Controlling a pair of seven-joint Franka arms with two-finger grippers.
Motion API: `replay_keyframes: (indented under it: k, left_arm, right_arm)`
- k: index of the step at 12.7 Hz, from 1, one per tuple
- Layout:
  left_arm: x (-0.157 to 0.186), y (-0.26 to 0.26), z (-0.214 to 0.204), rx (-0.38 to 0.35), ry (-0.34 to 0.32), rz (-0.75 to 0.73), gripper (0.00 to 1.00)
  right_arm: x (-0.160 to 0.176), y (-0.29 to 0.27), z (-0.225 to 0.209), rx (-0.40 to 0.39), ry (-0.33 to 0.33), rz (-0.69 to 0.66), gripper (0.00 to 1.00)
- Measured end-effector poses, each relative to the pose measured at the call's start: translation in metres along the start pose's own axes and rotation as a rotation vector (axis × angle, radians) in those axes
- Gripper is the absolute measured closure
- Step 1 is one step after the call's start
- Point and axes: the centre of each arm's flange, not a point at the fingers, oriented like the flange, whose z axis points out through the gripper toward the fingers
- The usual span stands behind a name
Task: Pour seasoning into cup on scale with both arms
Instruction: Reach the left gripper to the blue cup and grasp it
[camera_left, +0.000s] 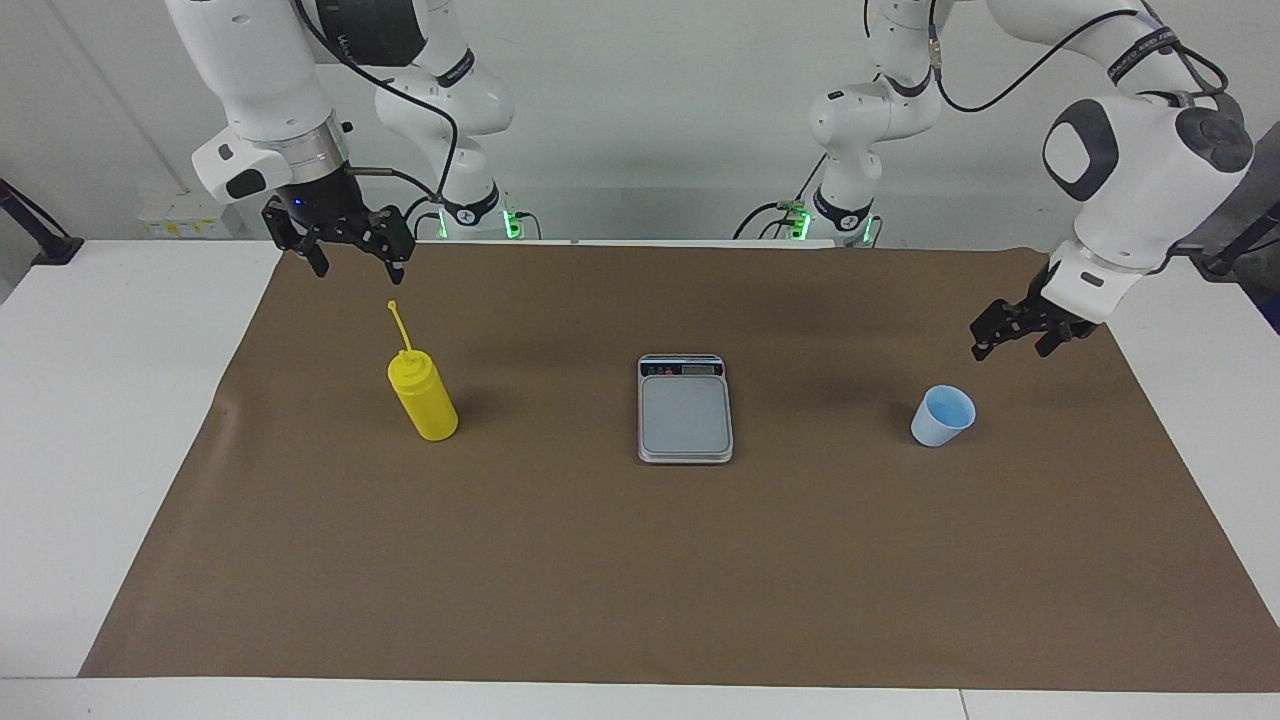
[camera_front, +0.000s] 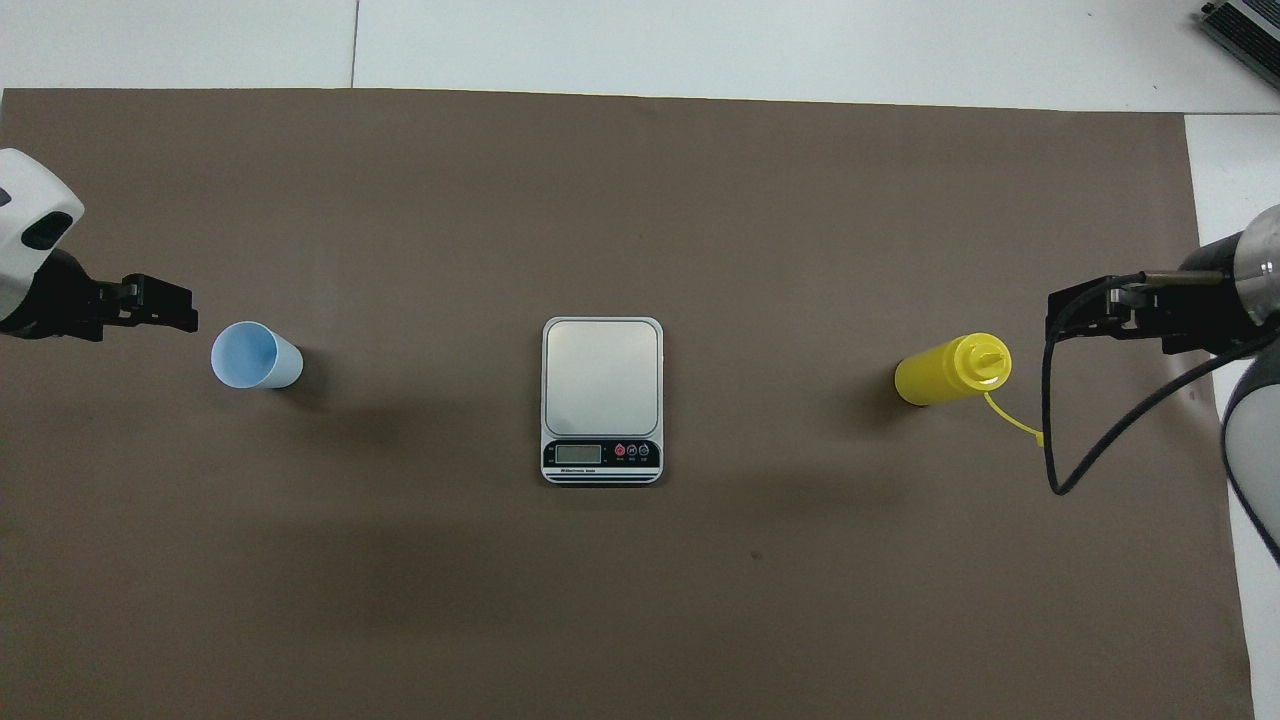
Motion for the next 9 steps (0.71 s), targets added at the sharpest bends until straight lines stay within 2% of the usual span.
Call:
replay_keyframes:
  k: [3, 9]
  left_arm:
    - [-0.002, -0.027, 0.047, 0.001, 0.045, -0.047, 0.00]
    - [-0.012, -0.032, 0.091, -0.002, 0.050, -0.120, 0.00]
  right_arm:
    - [0.000, 0.000, 0.000, 0.000, 0.000, 0.000, 0.00]
    - [0.000, 0.000, 0.000, 0.000, 0.000, 0.000, 0.00]
